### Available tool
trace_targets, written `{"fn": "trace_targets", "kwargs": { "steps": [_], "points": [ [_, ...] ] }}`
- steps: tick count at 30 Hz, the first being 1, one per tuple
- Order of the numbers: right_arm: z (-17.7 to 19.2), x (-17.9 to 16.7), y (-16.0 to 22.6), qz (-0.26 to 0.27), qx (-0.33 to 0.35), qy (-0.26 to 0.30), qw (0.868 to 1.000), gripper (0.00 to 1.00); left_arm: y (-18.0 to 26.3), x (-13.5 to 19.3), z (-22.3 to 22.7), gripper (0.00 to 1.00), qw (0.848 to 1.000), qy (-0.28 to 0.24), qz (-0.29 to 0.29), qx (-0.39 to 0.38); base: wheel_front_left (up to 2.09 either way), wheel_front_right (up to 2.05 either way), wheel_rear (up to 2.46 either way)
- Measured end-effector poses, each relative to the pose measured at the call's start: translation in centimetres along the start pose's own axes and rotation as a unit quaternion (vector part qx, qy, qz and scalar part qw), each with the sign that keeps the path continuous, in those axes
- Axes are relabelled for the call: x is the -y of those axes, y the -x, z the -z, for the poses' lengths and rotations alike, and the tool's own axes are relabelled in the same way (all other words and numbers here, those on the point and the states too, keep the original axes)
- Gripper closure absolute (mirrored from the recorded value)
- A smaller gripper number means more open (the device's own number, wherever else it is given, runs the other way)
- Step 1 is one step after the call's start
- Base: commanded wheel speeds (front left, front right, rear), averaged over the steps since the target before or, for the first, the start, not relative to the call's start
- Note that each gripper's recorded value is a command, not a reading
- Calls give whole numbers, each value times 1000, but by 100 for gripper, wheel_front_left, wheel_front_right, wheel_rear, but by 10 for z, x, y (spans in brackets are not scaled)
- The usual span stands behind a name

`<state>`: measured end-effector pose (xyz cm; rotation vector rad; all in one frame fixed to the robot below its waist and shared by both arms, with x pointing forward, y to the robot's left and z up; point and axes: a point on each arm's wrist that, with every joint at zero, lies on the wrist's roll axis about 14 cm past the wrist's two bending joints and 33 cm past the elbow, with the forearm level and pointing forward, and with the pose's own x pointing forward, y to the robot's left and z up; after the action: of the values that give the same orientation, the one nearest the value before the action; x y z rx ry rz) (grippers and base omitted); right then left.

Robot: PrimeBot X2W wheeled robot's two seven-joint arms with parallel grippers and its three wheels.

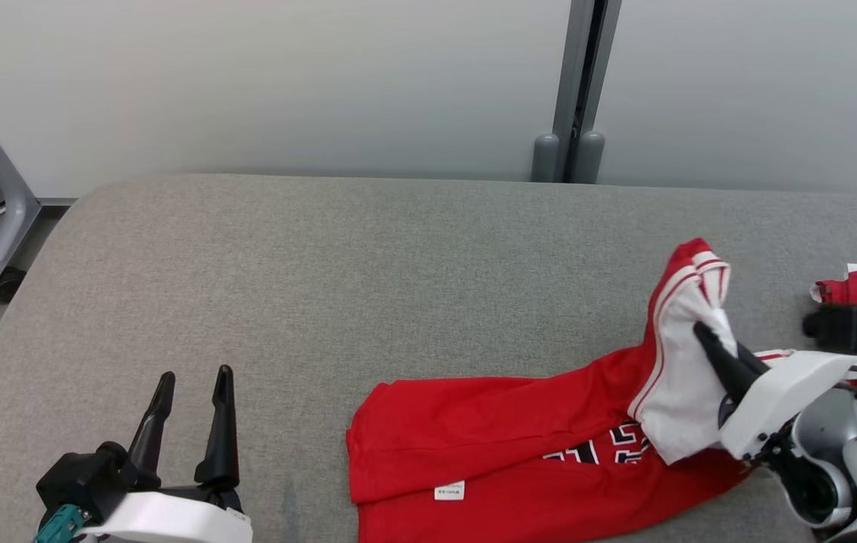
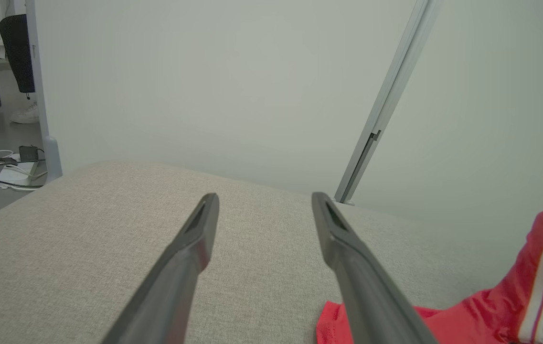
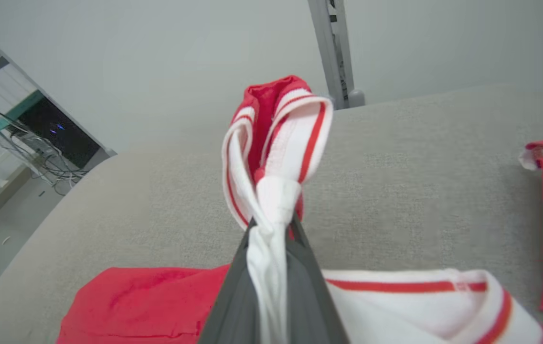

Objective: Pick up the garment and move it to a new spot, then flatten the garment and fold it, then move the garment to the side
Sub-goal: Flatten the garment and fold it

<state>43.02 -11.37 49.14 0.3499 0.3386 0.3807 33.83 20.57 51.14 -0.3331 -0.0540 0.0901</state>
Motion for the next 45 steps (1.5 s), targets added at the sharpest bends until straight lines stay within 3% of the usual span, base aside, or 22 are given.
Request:
{"fn": "trace_targets", "kwargs": {
  "steps": [7, 14, 25, 33, 35, 36, 40, 45],
  "points": [
    [24, -89, 1, -110, -41, -14, 993, 100, 8, -10, -3, 0, 1000, 0, -16, 2, 0, 0, 0],
    [55, -153, -5, -185, -94, -26, 978, 100, 17, -25, -2, 0, 999, 0, -41, -1, 0, 0, 0],
    [101, -188, -29, -218, -150, -9, 964, 100, 35, -52, -3, 0, 996, 0, -85, -1, 0, 0, 0],
    [123, -212, -34, -247, -174, -28, 953, 100, 38, -57, -5, 0, 995, 0, -95, 4, 0, 0, 0],
    [125, -213, -35, -248, -174, -27, 953, 51, 38, -57, -5, 0, 995, 0, -96, 5, 0, 0, 0],
    [125, -213, -36, -248, -174, -28, 953, 0, 38, -57, -5, 0, 995, 1, -95, 5, 0, 0, 0],
    [118, -216, -38, -249, -157, -35, 955, 0, 36, -56, -7, 0, 996, 0, -93, 9, 0, 0, 0],
    [82, -229, -34, -270, -99, -73, 955, 0, 33, -52, -9, 0, 996, 2, -86, 14, 0, 0, 0]
  ]
}}
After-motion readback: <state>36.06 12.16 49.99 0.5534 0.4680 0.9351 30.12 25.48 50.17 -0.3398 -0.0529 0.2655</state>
